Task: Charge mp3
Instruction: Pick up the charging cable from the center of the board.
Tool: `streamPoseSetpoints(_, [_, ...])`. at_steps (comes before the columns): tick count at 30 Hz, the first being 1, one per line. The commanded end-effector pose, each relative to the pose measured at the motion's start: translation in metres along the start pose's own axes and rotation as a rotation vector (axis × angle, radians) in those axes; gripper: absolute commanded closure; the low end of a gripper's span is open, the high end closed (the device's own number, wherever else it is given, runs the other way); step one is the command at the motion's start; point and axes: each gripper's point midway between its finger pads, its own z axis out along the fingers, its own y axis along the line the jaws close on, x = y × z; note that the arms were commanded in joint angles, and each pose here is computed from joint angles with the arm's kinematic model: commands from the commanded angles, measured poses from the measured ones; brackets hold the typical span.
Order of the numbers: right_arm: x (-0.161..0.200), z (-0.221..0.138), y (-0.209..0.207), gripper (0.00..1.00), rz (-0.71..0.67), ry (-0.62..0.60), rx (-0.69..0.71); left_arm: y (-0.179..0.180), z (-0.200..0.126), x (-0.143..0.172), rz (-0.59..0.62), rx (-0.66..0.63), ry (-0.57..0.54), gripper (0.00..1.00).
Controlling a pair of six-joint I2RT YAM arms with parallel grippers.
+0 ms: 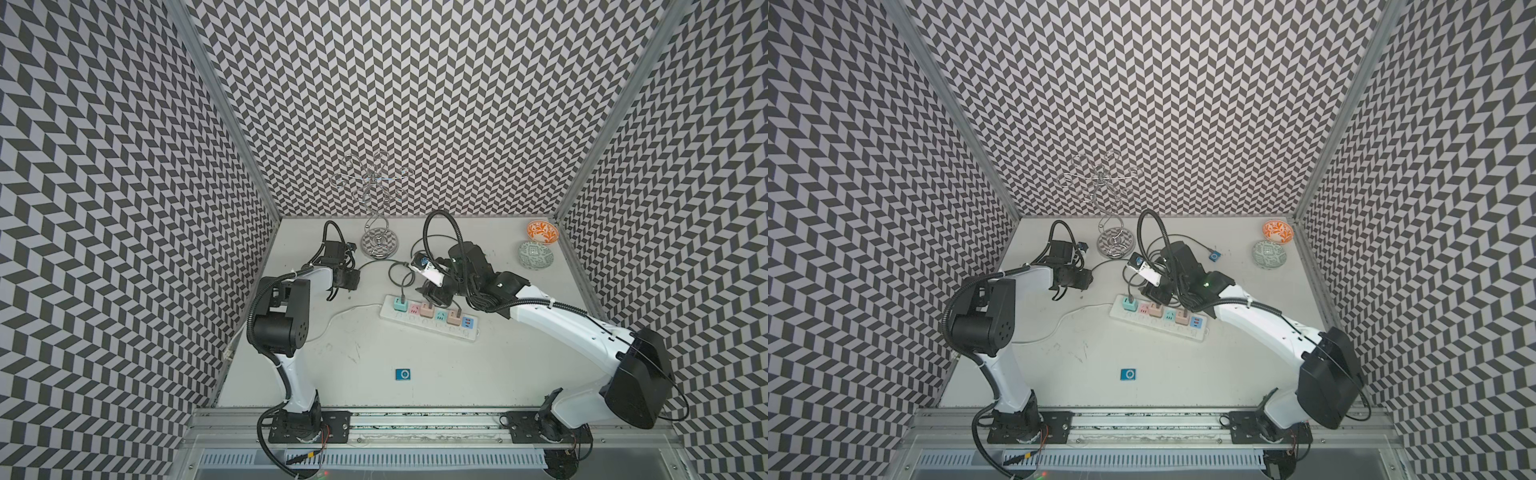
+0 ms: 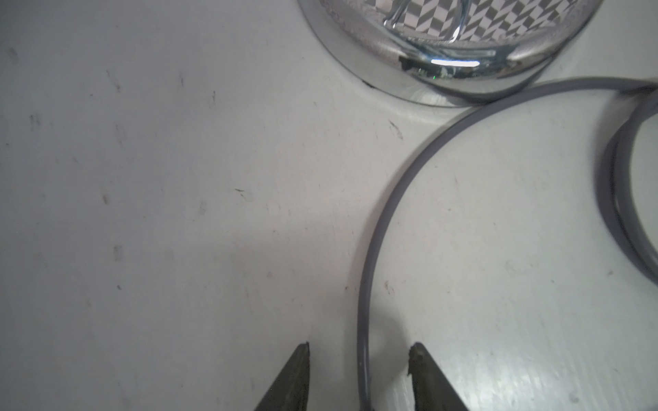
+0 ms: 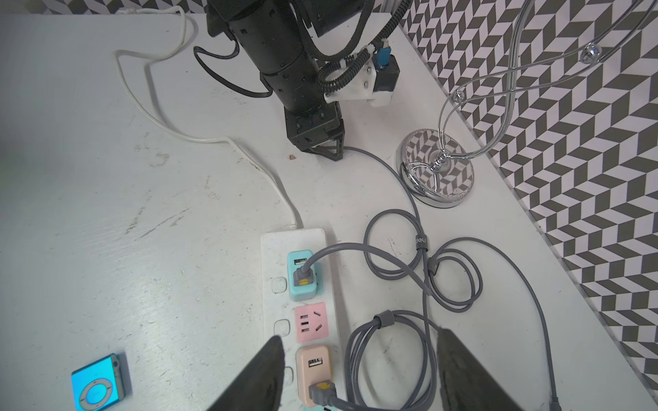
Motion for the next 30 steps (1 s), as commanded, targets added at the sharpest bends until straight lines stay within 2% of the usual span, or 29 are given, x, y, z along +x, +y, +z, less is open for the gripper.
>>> streamPoseSetpoints(1, [-0.024,-0.013,-0.011,0.34,-0.009,-0.094,0.050,-0.006,0.003,0.021,-0.043,0.022,0.078,0.58])
streamPoseSetpoints(3, [-0.024,-0.013,-0.012,0.35,-0.008,-0.093,0.054,-0.005,0.001,0.028,-0.053,0.014,0.099,0.61])
streamPoseSetpoints(8, [-0.021,-0.012,-0.012,0.35,-0.004,-0.094,0.058,-0.005,-0.003,0.048,-0.062,0.000,0.137,0.63])
streamPoseSetpoints(14, [-0.023,-0.009,-0.013,0.36,0.011,-0.099,0.054,-0.005,0.000,0.054,-0.083,0.002,0.160,0.80])
streamPoseSetpoints(21, [-0.021,0.000,-0.005,0.36,0.060,-0.109,0.006,-0.003,-0.023,0.027,-0.104,-0.007,0.051,0.93])
streamPoseSetpoints(27, [-0.027,0.011,0.001,0.38,0.114,-0.127,-0.046,-0.003,-0.047,0.007,-0.154,-0.004,-0.033,0.97])
streamPoseSetpoints(30, [-0.037,0.014,0.009,0.39,0.141,-0.167,-0.117,-0.004,-0.066,-0.010,-0.208,0.020,-0.106,0.99])
